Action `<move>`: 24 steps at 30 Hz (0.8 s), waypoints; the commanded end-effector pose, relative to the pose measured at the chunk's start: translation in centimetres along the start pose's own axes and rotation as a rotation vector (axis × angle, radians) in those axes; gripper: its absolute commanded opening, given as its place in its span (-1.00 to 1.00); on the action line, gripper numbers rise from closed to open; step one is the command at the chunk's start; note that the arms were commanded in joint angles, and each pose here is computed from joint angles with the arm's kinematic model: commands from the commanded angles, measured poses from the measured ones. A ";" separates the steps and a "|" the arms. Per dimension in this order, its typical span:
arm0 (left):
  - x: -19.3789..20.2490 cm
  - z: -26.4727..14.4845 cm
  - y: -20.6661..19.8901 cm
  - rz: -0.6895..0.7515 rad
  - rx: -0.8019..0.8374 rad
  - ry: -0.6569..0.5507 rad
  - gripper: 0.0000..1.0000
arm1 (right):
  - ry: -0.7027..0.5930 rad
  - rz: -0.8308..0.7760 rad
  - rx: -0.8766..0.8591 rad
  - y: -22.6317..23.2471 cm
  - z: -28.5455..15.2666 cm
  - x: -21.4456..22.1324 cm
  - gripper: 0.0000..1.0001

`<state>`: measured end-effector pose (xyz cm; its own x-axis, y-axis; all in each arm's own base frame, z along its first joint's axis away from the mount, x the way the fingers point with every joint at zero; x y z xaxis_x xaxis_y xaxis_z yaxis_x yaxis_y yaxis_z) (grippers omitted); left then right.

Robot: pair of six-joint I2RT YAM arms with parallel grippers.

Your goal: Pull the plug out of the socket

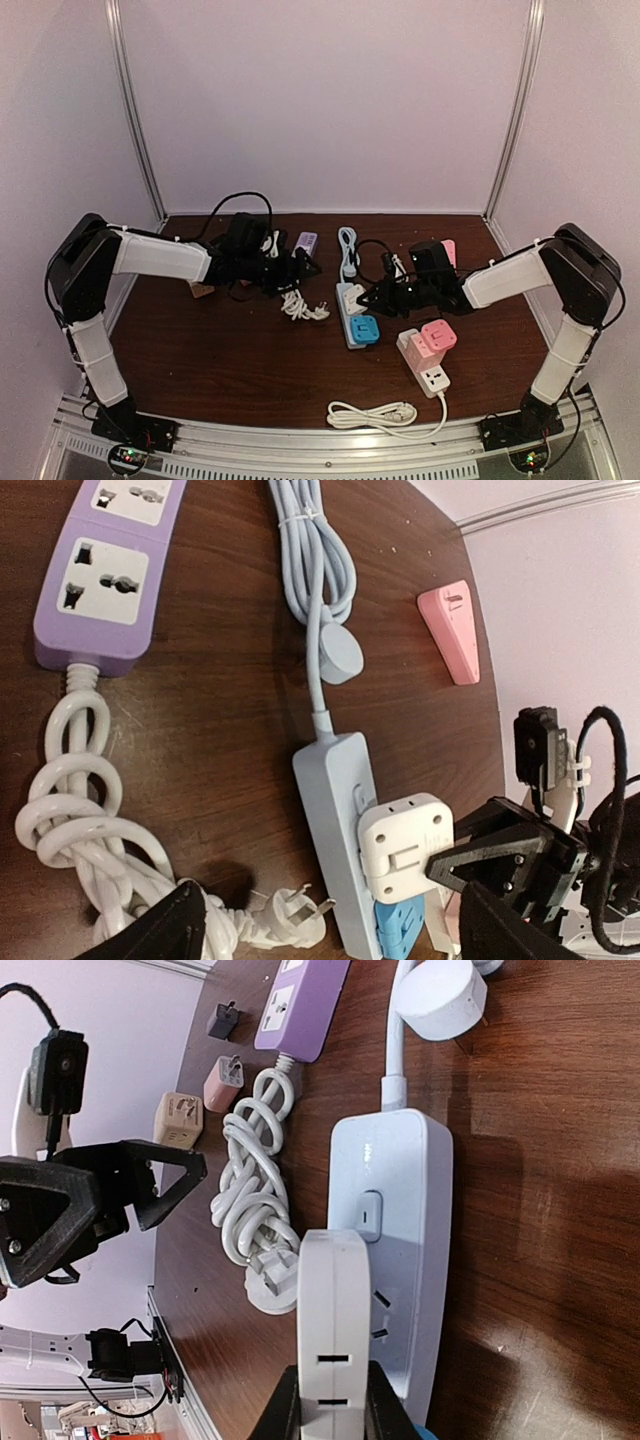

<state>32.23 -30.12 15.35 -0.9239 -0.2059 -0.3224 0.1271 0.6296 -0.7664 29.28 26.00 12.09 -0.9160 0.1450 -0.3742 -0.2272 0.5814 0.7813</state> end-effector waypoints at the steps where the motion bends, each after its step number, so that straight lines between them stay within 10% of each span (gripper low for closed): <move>1: -0.7 1.7 -1.7 0.002 0.067 0.017 0.74 | -0.066 -0.067 -0.130 2.9 -1.2 -0.9 -1.00; 24: 0.6 8.5 -0.2 -0.104 0.121 0.115 0.42 | -0.100 -0.068 -0.192 2.6 -1.6 -0.1 -1.00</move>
<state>34.60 -35.74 11.48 -0.9620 -0.1794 -0.2058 0.0761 0.5478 -0.8332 28.48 25.76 12.35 -0.8967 0.1874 -0.4010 -0.2591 0.5122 0.8189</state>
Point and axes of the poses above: each gripper's point midway between its finger pads, its own z axis out along the fingers, its own y axis along the line the jaws close on, x = y × z, the point moved 8 cm from there along -z, back along the fingers, and after that the axes turned 3 degrees about -z, right-handed, at the moved point
